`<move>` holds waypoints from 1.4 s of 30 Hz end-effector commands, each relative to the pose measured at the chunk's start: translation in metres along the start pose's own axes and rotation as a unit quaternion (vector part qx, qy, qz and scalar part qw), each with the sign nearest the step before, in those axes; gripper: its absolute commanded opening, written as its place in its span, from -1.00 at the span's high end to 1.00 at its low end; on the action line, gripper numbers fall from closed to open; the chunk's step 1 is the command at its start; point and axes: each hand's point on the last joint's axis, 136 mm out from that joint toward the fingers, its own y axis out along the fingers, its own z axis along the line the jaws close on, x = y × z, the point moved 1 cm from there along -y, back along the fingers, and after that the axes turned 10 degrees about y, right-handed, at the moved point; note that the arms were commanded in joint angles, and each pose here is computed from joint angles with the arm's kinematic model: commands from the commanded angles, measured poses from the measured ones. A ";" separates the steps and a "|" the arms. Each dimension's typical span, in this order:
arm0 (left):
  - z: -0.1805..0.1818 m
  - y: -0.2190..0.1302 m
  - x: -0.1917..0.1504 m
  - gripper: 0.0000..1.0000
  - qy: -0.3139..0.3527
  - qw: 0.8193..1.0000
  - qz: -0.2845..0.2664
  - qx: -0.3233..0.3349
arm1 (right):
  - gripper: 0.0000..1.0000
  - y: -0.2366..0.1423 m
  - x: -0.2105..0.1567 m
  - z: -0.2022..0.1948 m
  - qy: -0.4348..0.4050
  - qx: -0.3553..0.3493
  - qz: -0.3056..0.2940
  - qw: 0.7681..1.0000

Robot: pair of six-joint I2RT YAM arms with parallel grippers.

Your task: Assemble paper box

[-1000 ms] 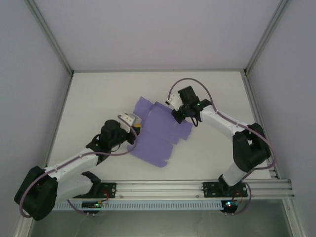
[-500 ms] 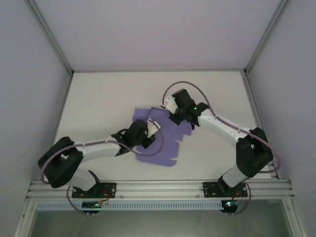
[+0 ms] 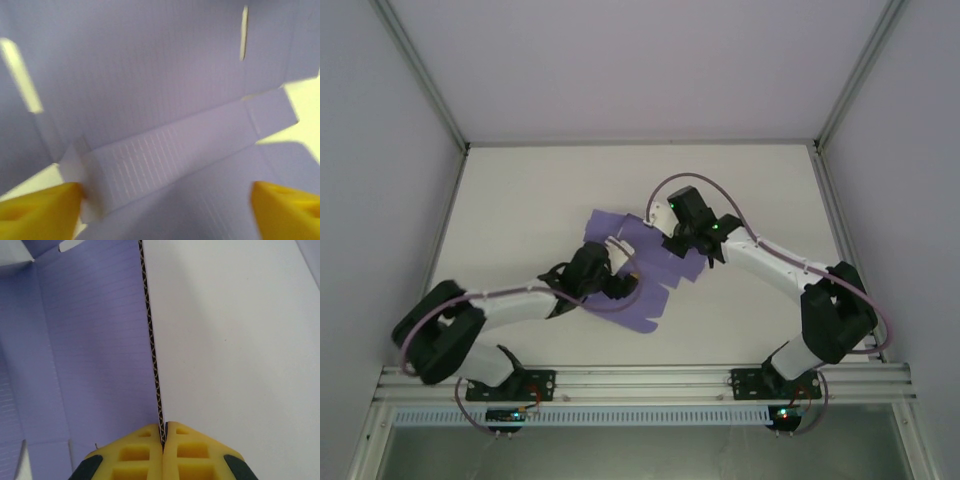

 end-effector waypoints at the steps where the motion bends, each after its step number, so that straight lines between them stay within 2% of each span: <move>1: 0.003 -0.035 0.042 -0.99 -0.042 0.995 -0.091 -0.026 | 1.00 -0.006 0.009 -0.008 -0.035 -0.030 -0.021 0.999; 4: 0.026 -0.063 0.055 -0.99 -0.078 0.990 -0.118 0.013 | 1.00 -0.003 0.016 -0.021 -0.072 -0.082 -0.026 0.994; 9: 0.076 -0.094 0.053 -0.99 -0.181 0.972 -0.119 0.087 | 1.00 0.001 0.034 -0.029 -0.163 -0.161 -0.062 0.972; 13: 0.114 -0.102 0.040 -0.99 -0.260 0.951 -0.098 0.140 | 1.00 0.004 0.049 -0.019 -0.254 -0.207 -0.105 0.939; 17: 0.152 -0.107 0.020 -0.99 -0.342 0.920 -0.054 0.184 | 1.00 0.005 0.057 -0.018 -0.299 -0.256 -0.128 0.910; 21: 0.176 -0.104 0.004 -0.99 -0.387 0.899 -0.040 0.202 | 1.00 0.001 0.066 -0.018 -0.353 -0.326 -0.158 0.863; 24: 0.189 -0.095 -0.011 -0.99 -0.413 0.887 -0.014 0.207 | 1.00 0.010 0.061 -0.013 -0.375 -0.339 -0.151 0.850; 29: 0.200 -0.073 -0.025 -0.99 -0.416 0.885 0.023 0.209 | 1.00 0.016 0.054 -0.008 -0.374 -0.345 -0.159 0.846; 33: 0.202 -0.056 -0.028 -0.99 -0.410 0.893 0.030 0.184 | 1.00 0.020 0.047 -0.006 -0.370 -0.345 -0.156 0.848; 35: 0.197 -0.050 -0.025 -0.99 -0.395 0.904 0.032 0.159 | 1.00 0.025 0.040 -0.008 -0.365 -0.340 -0.139 0.855; 38: 0.181 -0.045 -0.011 -0.99 -0.363 0.926 -0.007 0.100 | 1.00 0.031 0.030 -0.009 -0.356 -0.328 -0.128 0.865; 42: 0.174 -0.040 -0.002 -0.99 -0.359 0.930 -0.034 0.066 | 1.00 0.038 0.023 -0.006 -0.353 -0.314 -0.120 0.873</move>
